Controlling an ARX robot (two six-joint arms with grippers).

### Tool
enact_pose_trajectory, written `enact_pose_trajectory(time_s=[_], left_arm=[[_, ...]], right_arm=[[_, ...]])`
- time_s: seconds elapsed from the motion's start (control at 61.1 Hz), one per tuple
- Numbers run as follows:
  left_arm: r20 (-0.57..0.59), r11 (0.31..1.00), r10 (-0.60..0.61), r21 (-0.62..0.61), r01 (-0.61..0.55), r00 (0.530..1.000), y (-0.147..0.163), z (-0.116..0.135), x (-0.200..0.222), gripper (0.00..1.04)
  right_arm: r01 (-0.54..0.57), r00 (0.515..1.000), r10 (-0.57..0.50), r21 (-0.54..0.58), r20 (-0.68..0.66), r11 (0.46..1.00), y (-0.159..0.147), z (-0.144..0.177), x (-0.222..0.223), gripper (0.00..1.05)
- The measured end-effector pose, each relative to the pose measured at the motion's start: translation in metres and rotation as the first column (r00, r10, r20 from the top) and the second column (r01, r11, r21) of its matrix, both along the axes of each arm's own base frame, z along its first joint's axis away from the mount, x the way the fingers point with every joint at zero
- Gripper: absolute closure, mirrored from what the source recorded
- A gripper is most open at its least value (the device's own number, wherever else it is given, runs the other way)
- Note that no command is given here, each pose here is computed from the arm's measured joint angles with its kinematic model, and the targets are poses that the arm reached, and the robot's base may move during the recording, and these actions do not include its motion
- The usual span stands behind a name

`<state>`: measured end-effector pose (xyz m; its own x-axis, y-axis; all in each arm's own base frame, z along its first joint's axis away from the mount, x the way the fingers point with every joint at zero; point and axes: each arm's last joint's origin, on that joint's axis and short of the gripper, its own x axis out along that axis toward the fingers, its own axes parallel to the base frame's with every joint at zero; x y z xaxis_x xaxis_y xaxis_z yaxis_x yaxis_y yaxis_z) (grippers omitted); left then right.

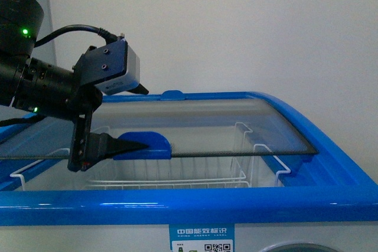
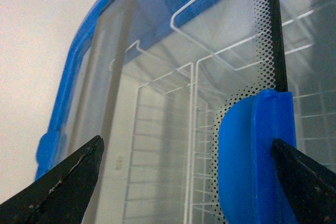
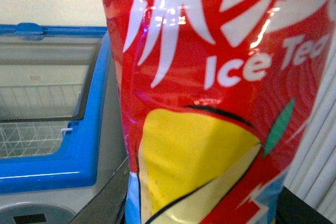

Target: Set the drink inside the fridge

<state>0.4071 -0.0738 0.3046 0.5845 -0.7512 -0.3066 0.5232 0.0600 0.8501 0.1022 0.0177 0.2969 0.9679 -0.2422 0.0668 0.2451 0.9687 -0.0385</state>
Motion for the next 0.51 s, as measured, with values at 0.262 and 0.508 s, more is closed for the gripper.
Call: enact_pose_trajectory(time_s=[0.262,0.508], left_arm=[[0.237,0.979,0.201,-0.088,-0.185,0.95,-0.017,0.019,0.045,0.08],[0.33,0.923,0.374,-0.219,-0.315,0.867,-0.019,0.037,0.065,0.08]], right_arm=[[0.0,1.0,0.0,0.0,0.0,1.0,0.0,0.0,0.0,0.65],[0.0,1.0,0.0,0.0,0.0,1.0,0.0,0.0,0.0,0.65]])
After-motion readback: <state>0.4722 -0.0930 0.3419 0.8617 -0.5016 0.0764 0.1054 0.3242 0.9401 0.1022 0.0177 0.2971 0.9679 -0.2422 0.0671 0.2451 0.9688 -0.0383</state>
